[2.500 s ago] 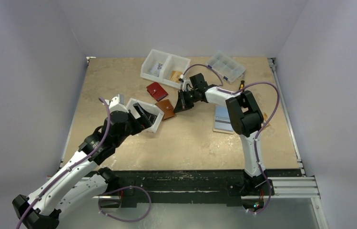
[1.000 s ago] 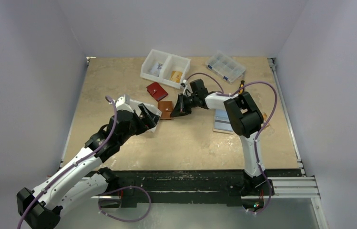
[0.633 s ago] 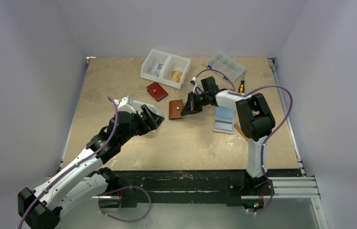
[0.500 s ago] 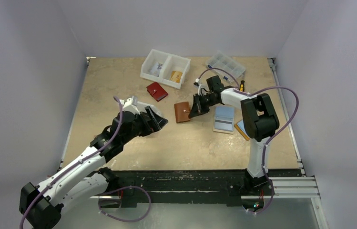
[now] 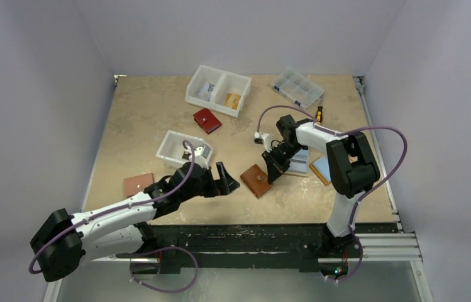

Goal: Take the credit cards out of the card holder
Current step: Move the card holder to the center of the board, then open the card holder at the center of the board.

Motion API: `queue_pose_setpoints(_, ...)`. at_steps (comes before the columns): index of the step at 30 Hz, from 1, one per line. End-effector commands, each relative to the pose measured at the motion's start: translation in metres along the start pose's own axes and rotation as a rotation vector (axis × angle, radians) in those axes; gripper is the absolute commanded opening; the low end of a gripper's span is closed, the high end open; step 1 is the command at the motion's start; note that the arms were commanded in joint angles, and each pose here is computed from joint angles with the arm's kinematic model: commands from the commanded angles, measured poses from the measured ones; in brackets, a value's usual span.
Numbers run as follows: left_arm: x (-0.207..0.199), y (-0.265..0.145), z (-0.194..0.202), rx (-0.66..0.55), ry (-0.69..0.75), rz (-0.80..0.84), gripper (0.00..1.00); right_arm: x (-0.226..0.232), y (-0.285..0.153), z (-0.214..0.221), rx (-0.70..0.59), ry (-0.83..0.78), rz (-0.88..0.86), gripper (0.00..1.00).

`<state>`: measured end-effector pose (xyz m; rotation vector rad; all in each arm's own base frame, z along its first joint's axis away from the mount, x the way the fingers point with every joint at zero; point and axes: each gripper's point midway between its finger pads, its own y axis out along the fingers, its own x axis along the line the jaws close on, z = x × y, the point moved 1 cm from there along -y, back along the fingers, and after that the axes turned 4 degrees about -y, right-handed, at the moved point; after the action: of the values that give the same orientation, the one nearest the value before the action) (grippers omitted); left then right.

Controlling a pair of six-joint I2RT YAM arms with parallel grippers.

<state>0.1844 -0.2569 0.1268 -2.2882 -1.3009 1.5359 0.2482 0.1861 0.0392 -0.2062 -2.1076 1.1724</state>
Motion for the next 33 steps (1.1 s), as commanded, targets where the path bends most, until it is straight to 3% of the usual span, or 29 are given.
queue_pose_setpoints(1,-0.013,0.011,-0.003,-0.07,-0.027,0.06,0.94,0.016,0.002,0.018,0.083,-0.14,-0.005,0.0)
queue_pose_setpoints(8,-0.006,0.024,0.02,-0.053,0.054,0.008,0.93,0.027,-0.009,-0.008,0.004,-0.251,0.051,0.42)
queue_pose_setpoints(13,-0.003,0.025,0.029,-0.067,0.13,0.034,0.88,0.027,-0.035,-0.024,-0.054,-0.411,0.145,0.55)
queue_pose_setpoints(18,0.006,0.024,0.024,-0.119,0.127,0.023,0.88,0.066,-0.049,-0.039,-0.184,-0.693,0.019,0.66)
queue_pose_setpoints(22,0.005,0.022,0.017,-0.155,0.14,0.022,0.88,0.09,-0.044,-0.029,-0.281,-0.987,-0.085,0.86)
queue_pose_setpoints(23,0.005,0.022,0.016,-0.161,0.158,0.023,0.88,0.092,-0.041,-0.025,-0.284,-1.105,-0.102,0.88)
queue_pose_setpoints(26,0.008,0.022,0.013,-0.175,0.234,0.022,0.88,0.096,-0.035,-0.012,-0.265,-1.221,-0.164,0.89)
queue_pose_setpoints(33,0.006,0.028,0.013,-0.189,0.297,0.058,0.88,0.077,-0.032,-0.018,-0.231,-1.222,-0.055,0.84)
